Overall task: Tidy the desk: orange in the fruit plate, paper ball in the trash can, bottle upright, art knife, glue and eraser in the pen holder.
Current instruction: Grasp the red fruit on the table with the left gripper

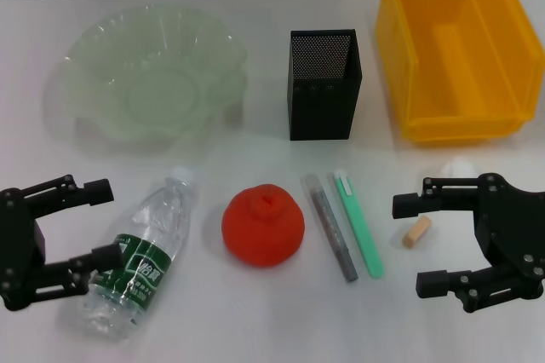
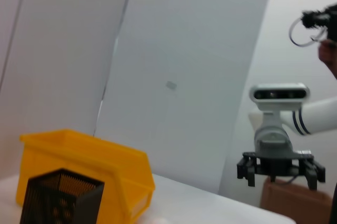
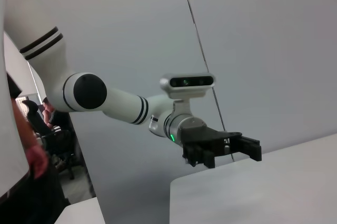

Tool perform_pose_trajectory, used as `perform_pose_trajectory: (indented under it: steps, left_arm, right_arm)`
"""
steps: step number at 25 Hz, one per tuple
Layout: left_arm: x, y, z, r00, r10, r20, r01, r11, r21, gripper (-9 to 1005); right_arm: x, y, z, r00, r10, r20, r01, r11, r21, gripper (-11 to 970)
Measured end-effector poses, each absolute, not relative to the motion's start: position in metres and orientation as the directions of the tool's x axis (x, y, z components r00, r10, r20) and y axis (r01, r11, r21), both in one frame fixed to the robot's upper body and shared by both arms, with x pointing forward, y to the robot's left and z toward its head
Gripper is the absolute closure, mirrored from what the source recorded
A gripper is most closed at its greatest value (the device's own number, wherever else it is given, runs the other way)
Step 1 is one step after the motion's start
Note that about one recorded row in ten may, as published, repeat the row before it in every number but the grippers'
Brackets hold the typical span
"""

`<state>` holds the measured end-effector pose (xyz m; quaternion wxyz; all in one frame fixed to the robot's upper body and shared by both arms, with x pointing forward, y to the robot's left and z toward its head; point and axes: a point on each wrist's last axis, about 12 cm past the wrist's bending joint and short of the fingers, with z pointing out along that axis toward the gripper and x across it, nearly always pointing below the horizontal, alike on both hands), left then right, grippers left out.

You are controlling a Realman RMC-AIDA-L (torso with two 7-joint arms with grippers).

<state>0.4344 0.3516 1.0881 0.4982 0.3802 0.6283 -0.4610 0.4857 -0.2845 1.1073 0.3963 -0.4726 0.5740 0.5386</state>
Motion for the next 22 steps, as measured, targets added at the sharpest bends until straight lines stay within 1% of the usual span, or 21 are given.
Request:
perform_pose_trajectory:
  steps: [3,5,7,10,11,12,14,15,16,17,18,19,20,21,22]
  left_arm:
    - [0.432,0.348,1.085,-0.172,0.025,-0.985,0.946,0.284,-0.158,218]
    - [0.428,0.339,1.079,-0.083,0.039,-0.996,0.959,0.276,-0.069,221]
    - [0.428,0.338,1.079,-0.076,0.042,-0.996,0.960,0.273,-0.061,224]
    - [0.429,0.331,1.078,-0.070,0.057,-0.996,0.973,0.223,-0.055,229]
    - [0.429,0.331,1.078,-0.070,0.057,-0.996,0.973,0.223,-0.055,231]
    - [0.432,0.324,1.078,-0.077,0.066,-0.995,0.981,0.181,-0.064,233]
    - [0.436,0.321,1.079,-0.087,0.069,-0.994,0.983,0.167,-0.074,236]
    - [0.445,0.317,1.083,-0.109,0.078,-0.991,0.984,0.148,-0.096,237]
    - [0.445,0.317,1.083,-0.109,0.078,-0.991,0.984,0.148,-0.096,239]
    - [0.455,0.314,1.088,-0.133,0.094,-0.987,0.984,0.135,-0.119,241]
    - [0.455,0.314,1.088,-0.133,0.094,-0.987,0.984,0.135,-0.119,242]
    - [0.462,0.312,1.092,-0.141,0.112,-0.984,0.983,0.134,-0.125,244]
    - [0.476,0.306,1.097,-0.156,0.157,-0.975,0.982,0.135,-0.135,246]
    - [0.476,0.306,1.097,-0.156,0.157,-0.975,0.982,0.135,-0.135,247]
    - [0.485,0.301,1.100,-0.166,0.192,-0.967,0.980,0.138,-0.141,249]
  right_arm:
    - [0.486,-0.284,1.107,-0.239,-0.115,-0.964,-0.970,-0.027,0.243,141]
    - [0.486,-0.284,1.107,-0.238,-0.114,-0.965,-0.970,-0.027,0.243,142]
    - [0.485,-0.284,1.107,-0.239,-0.113,-0.964,-0.970,-0.028,0.243,144]
    - [0.485,-0.282,1.106,-0.241,-0.107,-0.965,-0.969,-0.029,0.245,146]
    - [0.485,-0.282,1.106,-0.241,-0.107,-0.965,-0.969,-0.029,0.245,146]
    - [0.485,-0.281,1.106,-0.242,-0.104,-0.965,-0.969,-0.027,0.246,147]
    - [0.485,-0.281,1.105,-0.242,-0.103,-0.965,-0.969,-0.019,0.245,148]
    - [0.486,-0.282,1.104,-0.244,-0.103,-0.964,-0.970,0.003,0.245,149]
    - [0.486,-0.282,1.104,-0.244,-0.103,-0.964,-0.970,0.003,0.245,150]
    - [0.486,-0.283,1.102,-0.247,-0.102,-0.964,-0.969,0.019,0.246,150]
    - [0.486,-0.284,1.101,-0.249,-0.100,-0.963,-0.968,0.036,0.247,151]
    - [0.485,-0.287,1.099,-0.255,-0.095,-0.962,-0.967,0.059,0.250,152]
    - [0.483,-0.296,1.095,-0.265,-0.068,-0.962,-0.958,0.133,0.255,152]
    - [0.483,-0.296,1.095,-0.265,-0.068,-0.962,-0.958,0.133,0.255,153]
    - [0.477,-0.309,1.092,-0.269,-0.020,-0.963,-0.940,0.225,0.257,154]
